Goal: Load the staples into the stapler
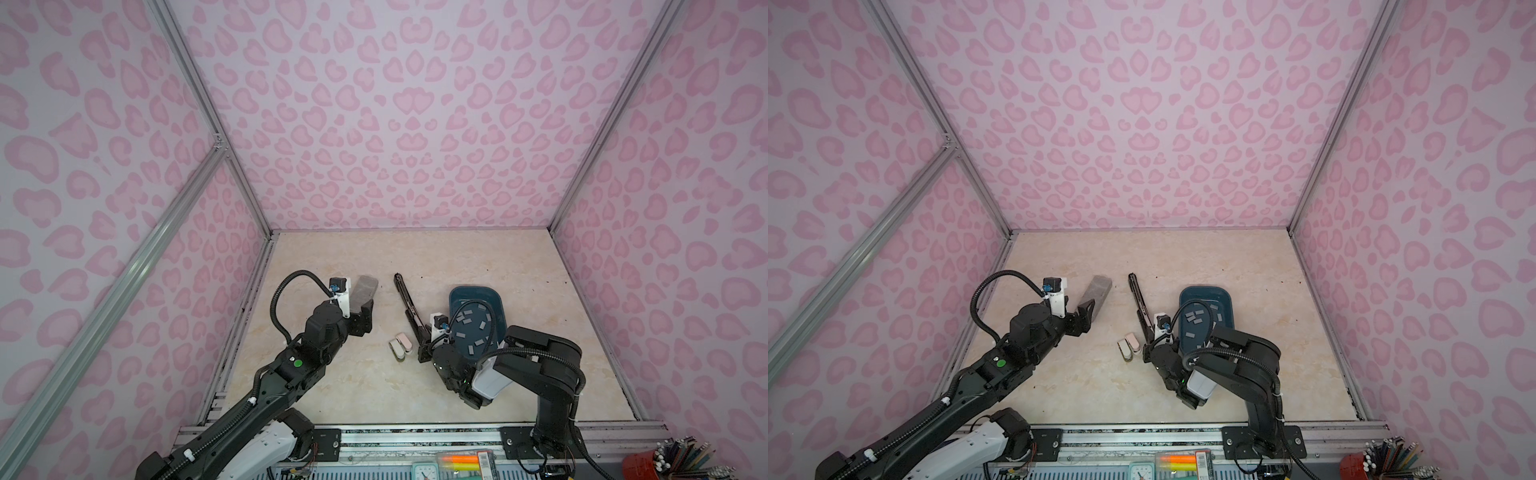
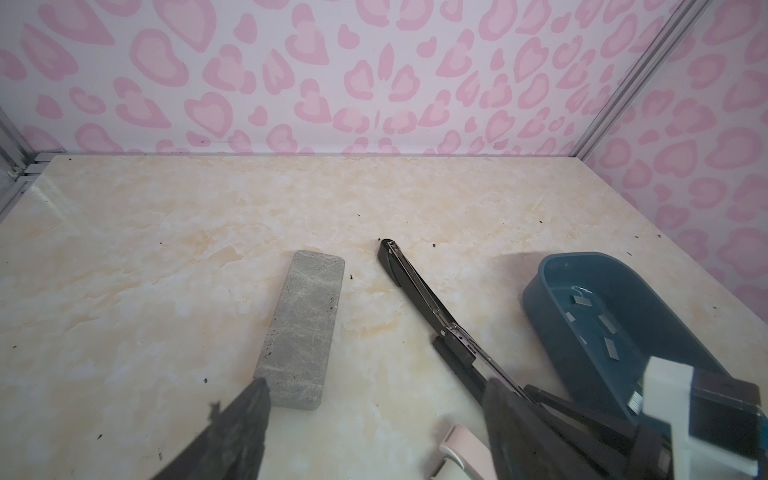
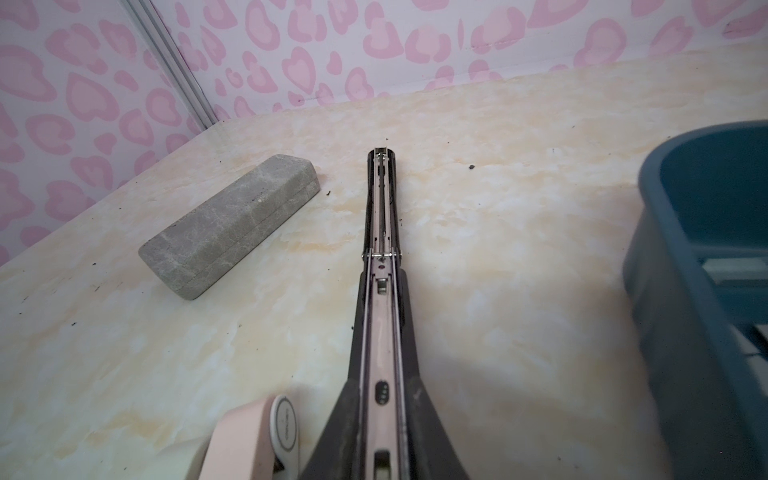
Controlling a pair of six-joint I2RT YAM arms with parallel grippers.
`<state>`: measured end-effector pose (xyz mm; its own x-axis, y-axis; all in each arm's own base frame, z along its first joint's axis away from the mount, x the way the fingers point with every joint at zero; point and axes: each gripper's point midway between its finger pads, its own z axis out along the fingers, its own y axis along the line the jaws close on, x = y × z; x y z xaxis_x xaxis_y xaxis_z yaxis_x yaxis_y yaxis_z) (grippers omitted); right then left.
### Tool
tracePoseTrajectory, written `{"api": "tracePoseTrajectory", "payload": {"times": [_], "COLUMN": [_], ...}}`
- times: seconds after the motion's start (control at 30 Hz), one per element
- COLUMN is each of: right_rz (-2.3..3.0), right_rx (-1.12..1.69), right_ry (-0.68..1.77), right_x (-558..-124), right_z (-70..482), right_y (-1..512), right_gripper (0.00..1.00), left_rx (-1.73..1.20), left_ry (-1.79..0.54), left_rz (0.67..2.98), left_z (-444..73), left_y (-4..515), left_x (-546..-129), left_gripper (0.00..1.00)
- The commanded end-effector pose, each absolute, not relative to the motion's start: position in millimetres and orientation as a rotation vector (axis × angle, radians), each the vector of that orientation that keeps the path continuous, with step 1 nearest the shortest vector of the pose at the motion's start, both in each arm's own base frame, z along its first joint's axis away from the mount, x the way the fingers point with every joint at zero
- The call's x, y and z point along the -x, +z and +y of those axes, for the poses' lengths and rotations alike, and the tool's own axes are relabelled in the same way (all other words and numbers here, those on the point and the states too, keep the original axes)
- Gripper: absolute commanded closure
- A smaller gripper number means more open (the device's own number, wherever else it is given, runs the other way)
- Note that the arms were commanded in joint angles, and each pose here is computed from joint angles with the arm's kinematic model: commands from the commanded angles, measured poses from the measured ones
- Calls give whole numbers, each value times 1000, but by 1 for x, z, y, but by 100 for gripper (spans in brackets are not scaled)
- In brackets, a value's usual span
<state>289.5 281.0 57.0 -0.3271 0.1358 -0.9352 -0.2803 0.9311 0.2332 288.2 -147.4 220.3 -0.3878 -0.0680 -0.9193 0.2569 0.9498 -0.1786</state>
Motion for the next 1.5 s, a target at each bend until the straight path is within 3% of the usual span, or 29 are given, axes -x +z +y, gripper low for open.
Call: {"api": "tracePoseTrajectory", "payload": {"times": [0.0, 0.17, 0.23, 0.73, 0.93, 1.23, 1.47], "right_rz": [1833, 1831, 1819, 1779, 1793, 1845, 1689], "right_rx": [65, 84, 97, 275, 366, 275, 164], "right_ry": [416, 409, 418, 352, 391, 433, 537], "right_x": [-291, -289, -287, -262, -254, -264, -285], "right_z": [274, 275, 276, 255, 263, 216, 200], "right_y": [66, 74, 81, 178, 189, 199, 299], "right_gripper": [65, 48, 45, 34, 33, 29, 27], "left_rx": [-126, -129, -130, -253, -286, -361, -431], "left_ry": [-341, -336, -335, -382, -329, -155, -42], "left_rz": [1922, 1925, 1924, 1961, 2029, 2131, 2070], "left_z": [-145, -145, -145, -166, -170, -170, -165], "left_y": [225, 225, 226, 215, 198, 175, 187], "left_x": [-289, -290, -290, -290, -299, -309, -301], "left_gripper": [18, 18, 17, 15, 16, 20, 22]}}
